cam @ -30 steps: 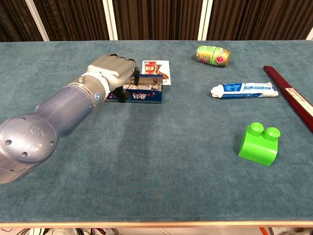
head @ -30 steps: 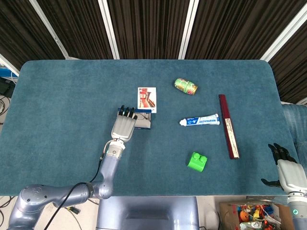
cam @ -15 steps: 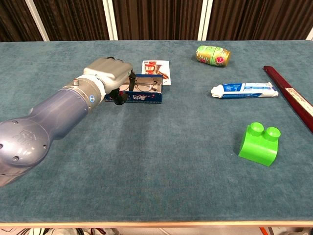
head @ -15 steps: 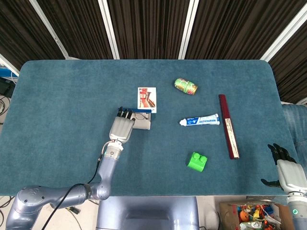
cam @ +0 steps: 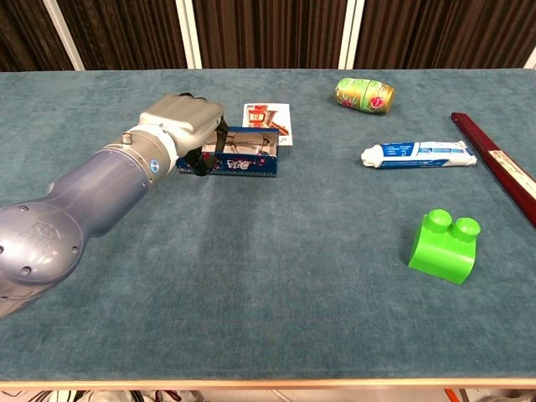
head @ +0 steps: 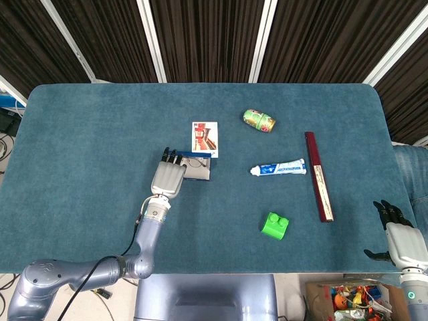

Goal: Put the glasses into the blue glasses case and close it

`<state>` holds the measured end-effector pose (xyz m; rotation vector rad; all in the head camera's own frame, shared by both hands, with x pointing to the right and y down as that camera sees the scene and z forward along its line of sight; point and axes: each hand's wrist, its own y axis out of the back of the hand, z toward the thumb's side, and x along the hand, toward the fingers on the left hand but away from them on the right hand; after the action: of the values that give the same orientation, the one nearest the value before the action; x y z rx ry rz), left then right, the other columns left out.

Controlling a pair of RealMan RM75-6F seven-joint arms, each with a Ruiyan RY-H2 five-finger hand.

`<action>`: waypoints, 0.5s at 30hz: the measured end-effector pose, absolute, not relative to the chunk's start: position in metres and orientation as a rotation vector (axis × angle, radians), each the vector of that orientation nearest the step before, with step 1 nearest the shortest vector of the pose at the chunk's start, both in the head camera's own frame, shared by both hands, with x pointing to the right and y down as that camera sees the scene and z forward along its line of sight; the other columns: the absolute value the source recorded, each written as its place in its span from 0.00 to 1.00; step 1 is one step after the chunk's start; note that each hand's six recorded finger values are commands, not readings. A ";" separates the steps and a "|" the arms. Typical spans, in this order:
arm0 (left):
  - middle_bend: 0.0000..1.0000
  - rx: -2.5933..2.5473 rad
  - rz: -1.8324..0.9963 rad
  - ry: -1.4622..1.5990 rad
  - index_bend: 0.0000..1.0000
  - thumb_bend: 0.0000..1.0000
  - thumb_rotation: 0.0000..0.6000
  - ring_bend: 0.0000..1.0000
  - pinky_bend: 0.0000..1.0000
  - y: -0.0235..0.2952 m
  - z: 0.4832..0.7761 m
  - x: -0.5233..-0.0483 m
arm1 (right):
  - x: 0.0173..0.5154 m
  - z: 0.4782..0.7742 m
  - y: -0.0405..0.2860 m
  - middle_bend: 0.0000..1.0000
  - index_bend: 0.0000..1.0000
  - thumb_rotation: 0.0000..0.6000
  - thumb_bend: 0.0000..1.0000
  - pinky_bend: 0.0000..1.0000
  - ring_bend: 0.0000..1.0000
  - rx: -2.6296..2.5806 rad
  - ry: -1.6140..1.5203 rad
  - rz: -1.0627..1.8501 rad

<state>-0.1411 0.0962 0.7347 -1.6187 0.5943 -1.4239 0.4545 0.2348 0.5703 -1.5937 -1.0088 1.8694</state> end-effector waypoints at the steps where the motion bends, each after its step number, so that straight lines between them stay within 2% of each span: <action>1: 0.20 -1.616 -1.426 0.593 0.53 0.45 1.00 0.06 0.05 0.096 0.735 -0.141 | 0.454 0.570 0.235 0.00 0.00 1.00 0.10 0.23 0.03 -1.593 -1.008 1.870; 15: 0.20 -1.631 -1.430 0.608 0.55 0.46 1.00 0.06 0.05 0.096 0.734 -0.143 | 0.454 0.571 0.235 0.00 0.00 1.00 0.10 0.23 0.03 -1.595 -1.009 1.870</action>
<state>-0.1427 0.0959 0.7340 -1.6312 0.6076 -1.4297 0.4541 0.2347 0.5706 -1.5946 -1.0087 1.8701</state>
